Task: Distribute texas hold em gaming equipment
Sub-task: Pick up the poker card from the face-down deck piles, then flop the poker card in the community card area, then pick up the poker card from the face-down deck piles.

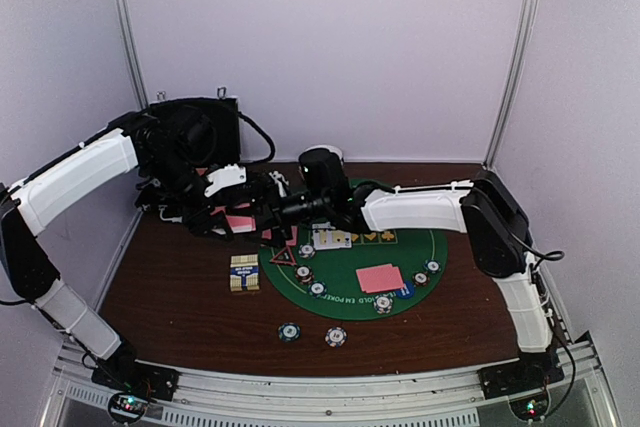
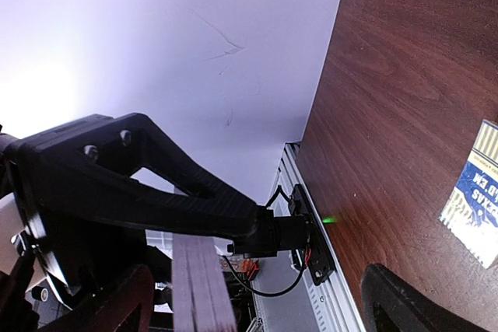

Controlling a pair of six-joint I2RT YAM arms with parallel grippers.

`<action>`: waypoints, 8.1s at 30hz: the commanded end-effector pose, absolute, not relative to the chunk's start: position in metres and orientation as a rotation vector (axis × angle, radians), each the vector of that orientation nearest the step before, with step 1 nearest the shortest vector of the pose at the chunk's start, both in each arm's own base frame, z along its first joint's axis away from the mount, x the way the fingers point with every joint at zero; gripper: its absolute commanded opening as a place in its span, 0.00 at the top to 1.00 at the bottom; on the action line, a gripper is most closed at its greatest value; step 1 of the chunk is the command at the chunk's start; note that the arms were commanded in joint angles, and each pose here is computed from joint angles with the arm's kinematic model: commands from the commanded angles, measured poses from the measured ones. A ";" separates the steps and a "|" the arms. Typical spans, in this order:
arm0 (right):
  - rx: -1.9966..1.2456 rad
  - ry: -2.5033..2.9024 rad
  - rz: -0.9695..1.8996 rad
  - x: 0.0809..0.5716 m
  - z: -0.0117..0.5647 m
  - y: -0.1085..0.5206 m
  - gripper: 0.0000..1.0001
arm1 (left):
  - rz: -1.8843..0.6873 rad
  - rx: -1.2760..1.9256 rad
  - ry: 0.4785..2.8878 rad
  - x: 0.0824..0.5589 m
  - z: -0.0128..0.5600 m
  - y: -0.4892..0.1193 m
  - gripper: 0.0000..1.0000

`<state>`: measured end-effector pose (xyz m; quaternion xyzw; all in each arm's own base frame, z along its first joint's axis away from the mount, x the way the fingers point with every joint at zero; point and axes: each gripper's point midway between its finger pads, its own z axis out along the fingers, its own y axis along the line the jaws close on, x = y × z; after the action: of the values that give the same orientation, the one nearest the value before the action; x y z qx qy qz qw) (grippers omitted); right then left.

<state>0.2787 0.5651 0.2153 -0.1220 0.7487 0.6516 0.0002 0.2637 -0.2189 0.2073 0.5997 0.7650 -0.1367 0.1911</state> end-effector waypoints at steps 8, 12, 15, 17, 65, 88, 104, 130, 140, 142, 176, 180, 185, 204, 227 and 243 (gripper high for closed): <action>-0.377 2.349 2.088 0.283 0.214 0.562 0.17 | -0.394 1.667 2.098 0.270 0.220 -0.224 1.00; -0.355 2.352 2.073 0.290 0.214 0.550 0.25 | -0.388 1.666 2.098 0.269 0.220 -0.222 1.00; -0.359 2.360 2.049 0.291 0.215 0.543 0.32 | -0.385 1.666 2.098 0.269 0.220 -0.222 1.00; -0.373 2.377 2.019 0.290 0.214 0.539 0.35 | -0.387 1.665 2.098 0.269 0.220 -0.222 1.00; -0.383 2.363 1.894 0.297 0.274 0.453 1.00 | -0.369 1.665 2.113 0.270 0.217 -0.220 1.00; -0.720 2.573 0.217 0.355 0.195 0.290 1.00 | -0.360 1.655 2.117 0.270 0.218 -0.218 1.00; -1.165 2.005 -0.804 0.402 0.115 0.329 1.00 | -0.353 1.658 2.121 0.270 0.217 -0.217 1.00; -1.282 2.015 -0.797 0.373 0.072 0.330 0.22 | -0.362 1.671 2.124 0.268 0.216 -0.218 1.00; -0.869 2.221 -0.531 0.389 0.125 0.302 0.11 | -0.364 1.670 2.125 0.268 0.217 -0.217 1.00; -0.709 2.282 -0.380 0.394 0.146 0.294 0.08 | -0.362 1.669 2.125 0.268 0.217 -0.217 1.00; -0.398 2.477 1.749 0.279 0.247 0.477 0.00 | -0.387 1.670 2.119 0.272 0.214 -0.223 1.00; -0.419 2.503 1.788 0.269 0.245 0.486 0.00 | -0.415 1.667 2.114 0.273 0.214 -0.227 1.00; -0.432 2.530 1.795 0.261 0.241 0.488 0.00 | -0.452 1.663 2.117 0.274 0.213 -0.233 1.00; -0.428 2.476 1.936 0.254 0.235 0.513 0.01 | -0.466 1.660 2.112 0.273 0.215 -0.234 1.00; -0.305 2.382 2.096 0.285 0.227 0.559 0.13 | -0.469 1.662 2.099 0.269 0.221 -0.232 1.00; -0.276 2.463 2.042 0.289 0.207 0.533 0.36 | -0.447 1.660 2.091 0.270 0.224 -0.231 1.00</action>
<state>0.2880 0.5466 0.2027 -0.0853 0.7632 0.6393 -0.0388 0.2637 -0.2266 0.2010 0.5994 0.7648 -0.1586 0.1749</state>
